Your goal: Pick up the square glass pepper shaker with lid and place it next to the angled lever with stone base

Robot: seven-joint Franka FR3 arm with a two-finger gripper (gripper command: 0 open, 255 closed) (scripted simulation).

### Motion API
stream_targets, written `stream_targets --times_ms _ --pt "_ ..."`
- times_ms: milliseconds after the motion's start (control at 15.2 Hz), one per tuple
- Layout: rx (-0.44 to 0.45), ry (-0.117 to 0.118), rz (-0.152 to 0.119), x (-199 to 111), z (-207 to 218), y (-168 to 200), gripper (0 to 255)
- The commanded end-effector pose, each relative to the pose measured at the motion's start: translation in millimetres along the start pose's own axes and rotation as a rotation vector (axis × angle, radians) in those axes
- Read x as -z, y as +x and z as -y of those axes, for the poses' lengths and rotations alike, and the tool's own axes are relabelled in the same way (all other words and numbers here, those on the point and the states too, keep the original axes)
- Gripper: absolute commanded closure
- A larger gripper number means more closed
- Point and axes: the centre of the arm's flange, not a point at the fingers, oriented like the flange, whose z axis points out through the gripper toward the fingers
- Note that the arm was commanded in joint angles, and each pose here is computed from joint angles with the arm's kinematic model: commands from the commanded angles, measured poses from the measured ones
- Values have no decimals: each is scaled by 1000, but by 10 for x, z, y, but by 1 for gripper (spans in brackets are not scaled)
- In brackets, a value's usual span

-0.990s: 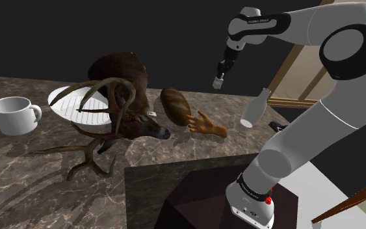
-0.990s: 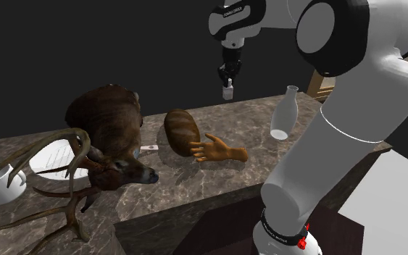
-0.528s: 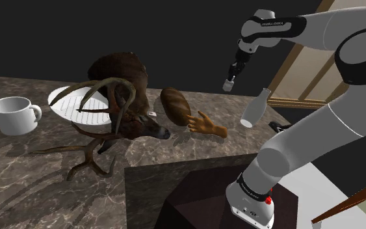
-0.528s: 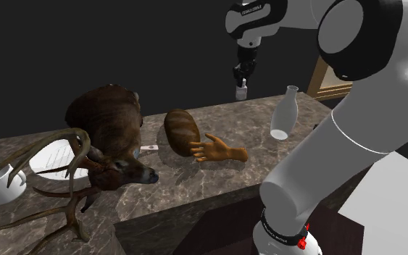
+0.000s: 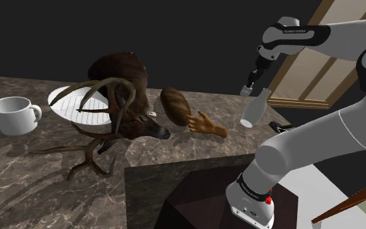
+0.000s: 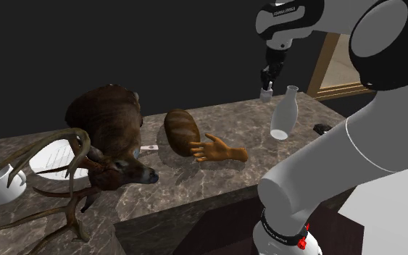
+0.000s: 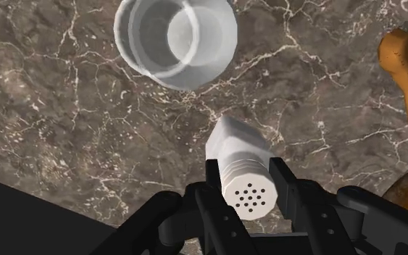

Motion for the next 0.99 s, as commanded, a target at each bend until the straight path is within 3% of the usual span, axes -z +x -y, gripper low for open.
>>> stream_targets --times_ms 0,924 --pt "1 0 0 -7 -113 -216 255" --pt "1 0 0 43 -1052 -1806 255"
